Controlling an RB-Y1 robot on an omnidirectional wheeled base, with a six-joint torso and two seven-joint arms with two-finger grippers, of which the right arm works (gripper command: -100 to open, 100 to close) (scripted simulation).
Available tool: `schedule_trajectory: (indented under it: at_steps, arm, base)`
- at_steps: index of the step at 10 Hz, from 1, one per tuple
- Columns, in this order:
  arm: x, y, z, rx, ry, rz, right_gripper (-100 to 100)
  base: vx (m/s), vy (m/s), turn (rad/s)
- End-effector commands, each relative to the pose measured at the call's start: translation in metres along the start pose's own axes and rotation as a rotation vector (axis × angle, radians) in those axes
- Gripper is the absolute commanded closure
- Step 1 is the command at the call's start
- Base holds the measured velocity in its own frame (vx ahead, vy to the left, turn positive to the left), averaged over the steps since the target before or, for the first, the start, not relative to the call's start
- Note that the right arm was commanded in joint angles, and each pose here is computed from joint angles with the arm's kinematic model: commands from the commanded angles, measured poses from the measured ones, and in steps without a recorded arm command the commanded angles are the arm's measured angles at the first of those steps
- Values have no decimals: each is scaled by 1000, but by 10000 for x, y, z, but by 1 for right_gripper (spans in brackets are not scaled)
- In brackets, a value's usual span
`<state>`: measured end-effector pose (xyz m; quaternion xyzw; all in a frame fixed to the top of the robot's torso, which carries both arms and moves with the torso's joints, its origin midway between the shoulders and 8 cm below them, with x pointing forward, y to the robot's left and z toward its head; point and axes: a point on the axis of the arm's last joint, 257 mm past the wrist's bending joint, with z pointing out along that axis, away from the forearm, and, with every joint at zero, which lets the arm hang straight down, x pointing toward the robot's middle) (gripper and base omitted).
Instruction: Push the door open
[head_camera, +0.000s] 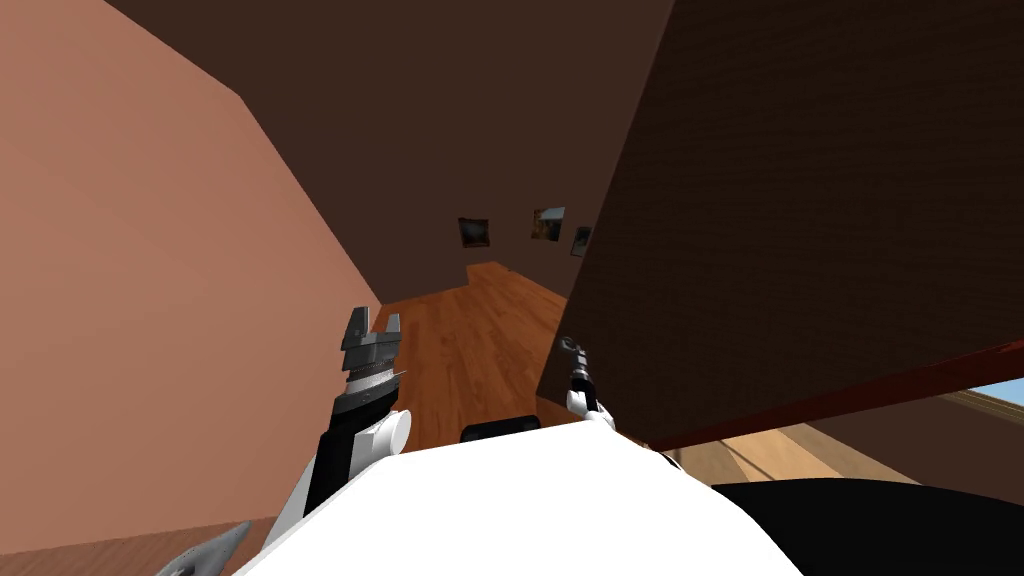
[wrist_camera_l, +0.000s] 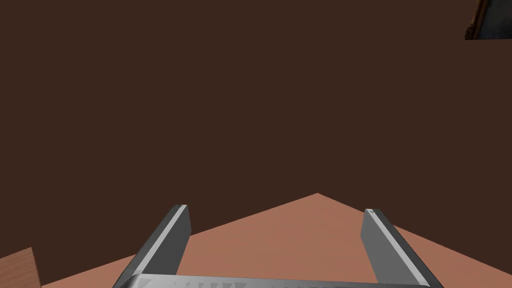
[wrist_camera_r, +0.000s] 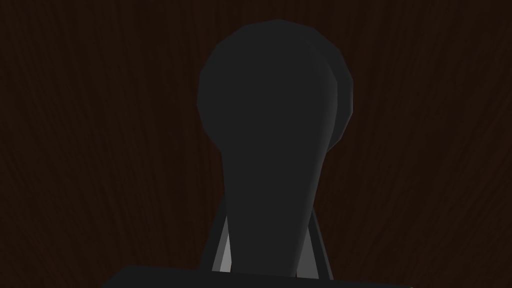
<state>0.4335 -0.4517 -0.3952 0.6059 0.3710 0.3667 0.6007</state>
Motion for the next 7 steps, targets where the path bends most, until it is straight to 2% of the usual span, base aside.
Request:
schedule_trajectory:
  at_steps: [1, 4, 5, 6, 7]
  arm:
    - [-31, 35, 19, -9, -7, 1, 100]
    - [-83, 37, 18, -10, -17, 1, 100]
    - [-135, 10, 2, -4, -23, -3, 100]
    - [-276, 24, 4, -7, -53, -4, 100]
    - [-302, 24, 3, -7, -60, -3, 100]
  base:
    - [159, 25, -84]
    - [167, 49, -83]
    - [65, 17, -48]
    - [152, 20, -56]
    - [192, 19, -56]
